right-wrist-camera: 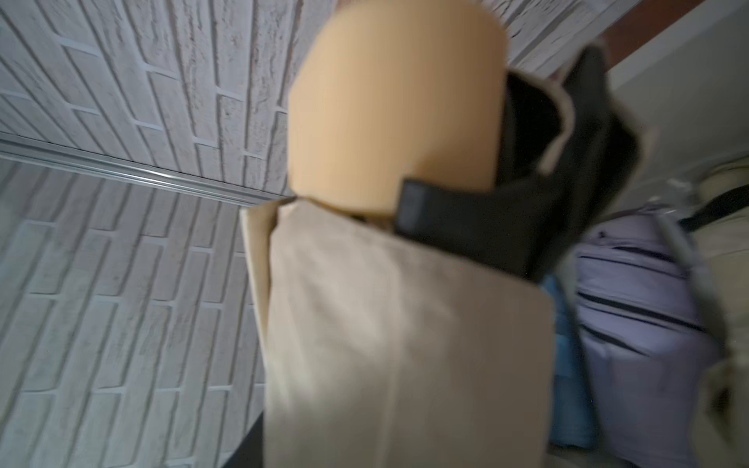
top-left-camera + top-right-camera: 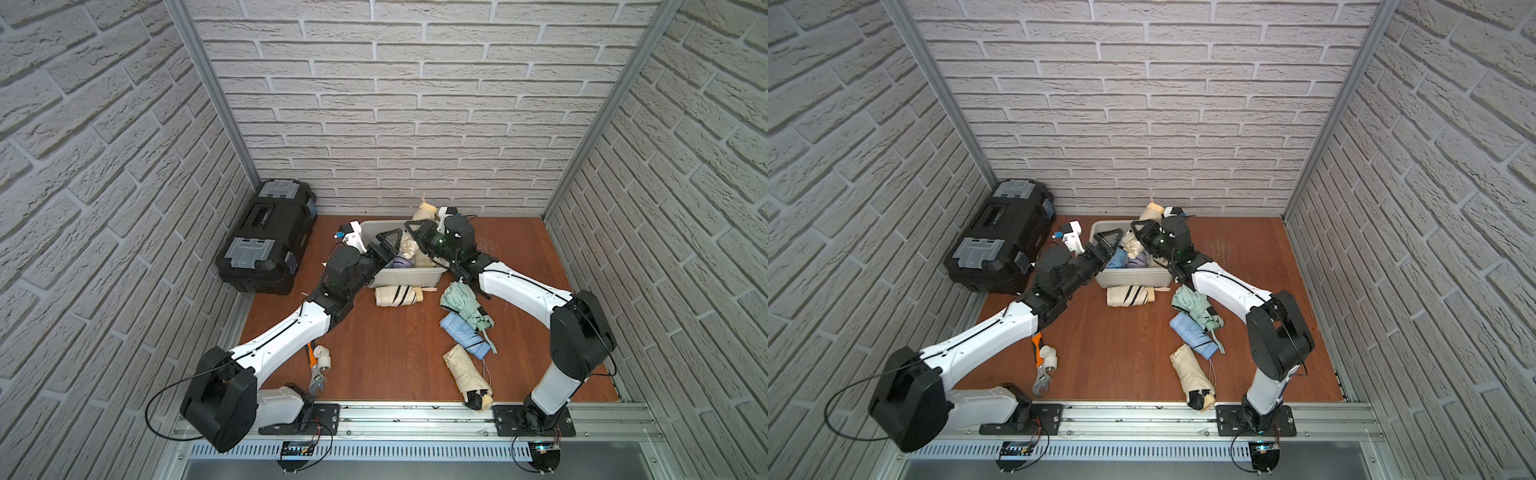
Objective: Put the umbrella into the storage box
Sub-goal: Pick up the umbrella from the center of the board, then place the umbrella in the storage box.
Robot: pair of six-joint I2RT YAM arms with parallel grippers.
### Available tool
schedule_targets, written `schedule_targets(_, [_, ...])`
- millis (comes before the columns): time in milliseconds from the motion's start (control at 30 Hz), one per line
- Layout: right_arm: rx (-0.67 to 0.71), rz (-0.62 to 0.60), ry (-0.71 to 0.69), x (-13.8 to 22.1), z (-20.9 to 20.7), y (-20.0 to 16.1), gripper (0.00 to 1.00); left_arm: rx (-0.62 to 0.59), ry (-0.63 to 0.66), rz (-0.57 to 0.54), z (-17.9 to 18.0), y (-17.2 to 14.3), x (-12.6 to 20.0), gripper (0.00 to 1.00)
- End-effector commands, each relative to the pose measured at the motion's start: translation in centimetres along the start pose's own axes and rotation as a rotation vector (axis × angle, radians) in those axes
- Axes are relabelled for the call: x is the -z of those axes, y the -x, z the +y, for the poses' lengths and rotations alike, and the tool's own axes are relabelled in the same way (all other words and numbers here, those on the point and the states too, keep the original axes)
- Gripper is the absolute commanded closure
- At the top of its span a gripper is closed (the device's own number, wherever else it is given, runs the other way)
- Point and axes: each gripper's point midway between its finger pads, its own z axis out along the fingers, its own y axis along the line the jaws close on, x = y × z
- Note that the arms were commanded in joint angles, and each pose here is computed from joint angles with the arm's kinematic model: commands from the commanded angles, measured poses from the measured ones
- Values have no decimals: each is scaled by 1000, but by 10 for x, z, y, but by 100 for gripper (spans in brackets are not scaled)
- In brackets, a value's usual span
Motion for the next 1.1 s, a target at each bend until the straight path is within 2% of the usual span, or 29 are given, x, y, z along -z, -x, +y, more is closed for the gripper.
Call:
schedule_targets(0, [310, 52, -71, 28, 19, 11, 58, -63, 152, -19, 25, 16, 16, 6])
schedule_targets(233, [501, 166, -187, 6, 4, 9, 60, -33, 428, 2, 85, 29, 38, 8])
schedule_targets(433, [537, 296, -217, -29, -9, -6, 61, -16, 568, 43, 117, 28, 45, 10])
schedule_targets(800, [502, 376, -250, -78, -43, -35, 61, 14, 619, 55, 138, 23, 39, 11])
schedule_targets(1067, [495, 375, -302, -102, -71, -42, 59, 26, 642, 57, 145, 21, 38, 12])
